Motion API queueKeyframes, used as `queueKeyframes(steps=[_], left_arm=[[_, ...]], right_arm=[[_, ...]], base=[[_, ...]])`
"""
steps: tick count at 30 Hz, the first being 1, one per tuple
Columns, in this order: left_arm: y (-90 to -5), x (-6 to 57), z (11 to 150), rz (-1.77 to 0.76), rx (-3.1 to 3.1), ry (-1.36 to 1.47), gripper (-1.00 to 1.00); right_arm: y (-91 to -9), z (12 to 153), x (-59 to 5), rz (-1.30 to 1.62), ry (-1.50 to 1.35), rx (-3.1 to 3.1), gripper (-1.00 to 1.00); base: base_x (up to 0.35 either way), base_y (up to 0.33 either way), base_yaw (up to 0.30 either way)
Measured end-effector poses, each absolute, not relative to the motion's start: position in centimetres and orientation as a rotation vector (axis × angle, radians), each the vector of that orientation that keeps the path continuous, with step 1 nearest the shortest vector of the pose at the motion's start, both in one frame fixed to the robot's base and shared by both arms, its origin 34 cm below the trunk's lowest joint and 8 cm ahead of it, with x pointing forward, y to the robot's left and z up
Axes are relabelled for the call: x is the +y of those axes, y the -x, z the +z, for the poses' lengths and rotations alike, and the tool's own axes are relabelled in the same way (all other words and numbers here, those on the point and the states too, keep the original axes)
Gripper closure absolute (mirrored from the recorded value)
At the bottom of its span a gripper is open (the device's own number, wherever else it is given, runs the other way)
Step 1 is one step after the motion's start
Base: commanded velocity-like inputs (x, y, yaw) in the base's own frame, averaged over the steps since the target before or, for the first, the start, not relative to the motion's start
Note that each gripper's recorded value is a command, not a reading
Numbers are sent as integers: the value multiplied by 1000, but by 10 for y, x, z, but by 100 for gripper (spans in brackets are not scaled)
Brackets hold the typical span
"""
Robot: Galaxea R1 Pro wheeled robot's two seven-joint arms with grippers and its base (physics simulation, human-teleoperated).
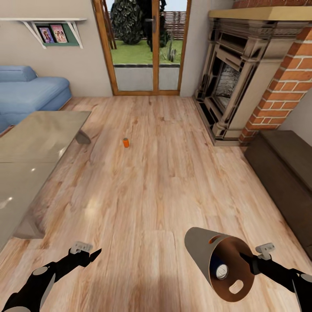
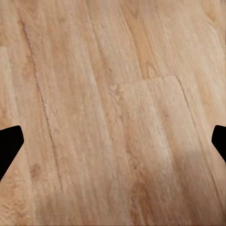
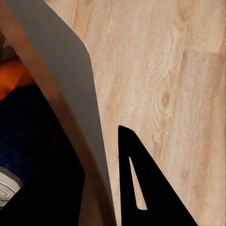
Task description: Put the three can of soda from the living room inside the tash can in the kitchen.
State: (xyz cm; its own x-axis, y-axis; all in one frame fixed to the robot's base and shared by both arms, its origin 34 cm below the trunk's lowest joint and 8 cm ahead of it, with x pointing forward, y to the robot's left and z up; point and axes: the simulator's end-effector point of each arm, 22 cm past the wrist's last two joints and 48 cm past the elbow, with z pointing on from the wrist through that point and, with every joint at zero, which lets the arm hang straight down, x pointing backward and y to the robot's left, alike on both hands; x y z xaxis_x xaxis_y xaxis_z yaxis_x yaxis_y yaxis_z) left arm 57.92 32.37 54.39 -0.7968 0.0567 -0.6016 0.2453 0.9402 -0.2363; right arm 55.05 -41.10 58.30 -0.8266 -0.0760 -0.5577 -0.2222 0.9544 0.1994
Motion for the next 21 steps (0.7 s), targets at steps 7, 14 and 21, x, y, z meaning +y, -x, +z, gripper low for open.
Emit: queueKeyframes(steps=[7,14,21], left_arm=[[-582,324,548,-400,2464,-214,-100],[-585,324,552,-398,2455,-215,-100],[-588,324,556,-397,2446,-215,-100]], right_arm=[[-553,586,-407,350,208,2523,100],[-556,589,-406,349,208,2514,100],[-558,593,-407,346,208,2505,100]], base=[[263,-213,141],[275,-196,140],[292,-161,112]])
